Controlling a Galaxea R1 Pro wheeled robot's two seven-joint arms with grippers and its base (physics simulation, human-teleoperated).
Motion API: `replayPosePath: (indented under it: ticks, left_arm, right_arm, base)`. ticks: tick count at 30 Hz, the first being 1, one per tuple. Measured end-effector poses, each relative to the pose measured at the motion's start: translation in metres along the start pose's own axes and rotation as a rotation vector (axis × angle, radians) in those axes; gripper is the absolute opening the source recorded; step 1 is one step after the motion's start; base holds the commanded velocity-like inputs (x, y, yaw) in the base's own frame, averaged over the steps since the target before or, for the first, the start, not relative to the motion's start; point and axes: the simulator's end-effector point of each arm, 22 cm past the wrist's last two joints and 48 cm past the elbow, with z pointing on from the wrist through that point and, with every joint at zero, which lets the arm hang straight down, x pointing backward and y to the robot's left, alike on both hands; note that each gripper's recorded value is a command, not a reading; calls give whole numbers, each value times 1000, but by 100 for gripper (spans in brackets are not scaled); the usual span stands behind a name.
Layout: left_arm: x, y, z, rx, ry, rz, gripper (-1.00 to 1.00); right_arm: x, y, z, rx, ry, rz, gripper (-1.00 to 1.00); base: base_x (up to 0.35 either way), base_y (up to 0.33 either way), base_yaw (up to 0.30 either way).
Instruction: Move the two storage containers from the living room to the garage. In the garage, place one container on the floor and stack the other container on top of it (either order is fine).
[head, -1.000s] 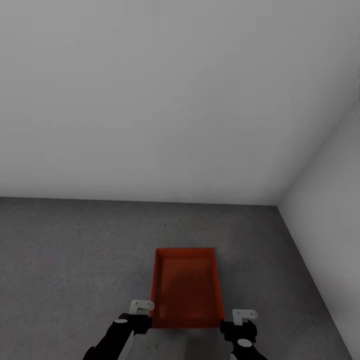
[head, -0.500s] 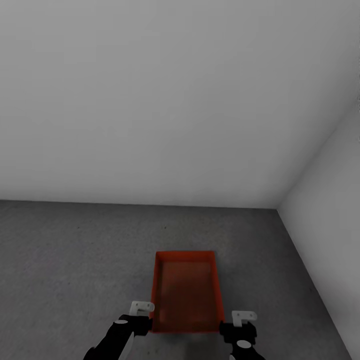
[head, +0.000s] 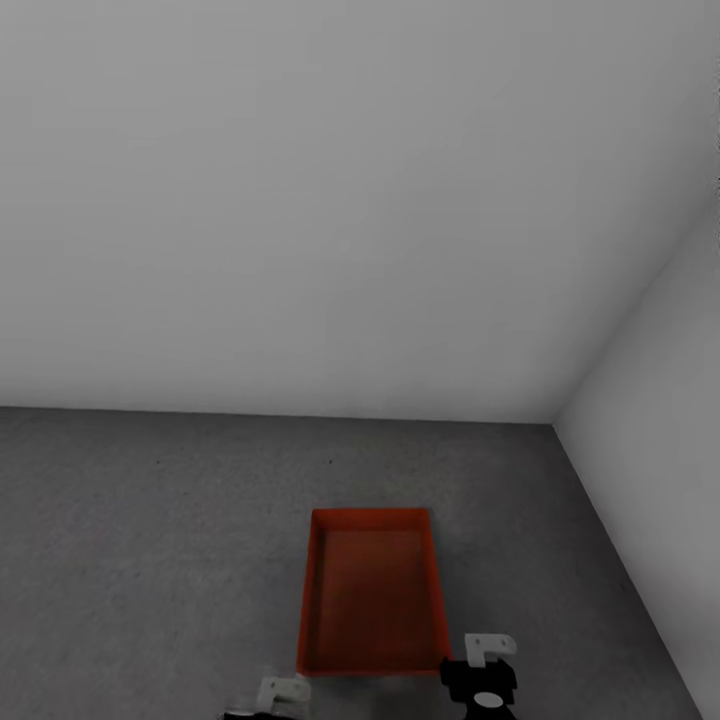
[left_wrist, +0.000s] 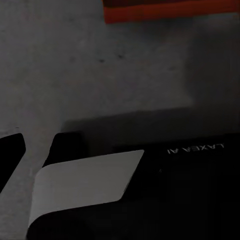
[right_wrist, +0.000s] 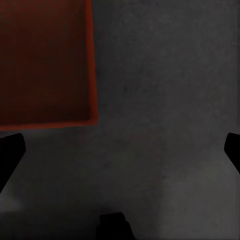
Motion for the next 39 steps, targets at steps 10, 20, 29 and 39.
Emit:
replayPosePath:
  ticks: [10, 20, 29, 39]
  left_arm:
    - [77, 10, 6, 0, 69, -103, 100]
    - [94, 23, 5, -17, 92, -118, 100]
    - [99, 34, 4, -31, 96, -121, 100]
    - [102, 36, 4, -34, 100, -145, 100]
  right_arm:
    - [11, -5, -2, 7, 18, -10, 100]
    - [19, -11, -3, 21, 38, -19, 100]
    - [18, -11, -3, 19, 37, -20, 100]
    - [18, -12, -3, 19, 37, -20, 100]
  base:
    - [0, 0, 0]
    - [0, 0, 0]
    - [0, 0, 0]
    - [0, 0, 0]
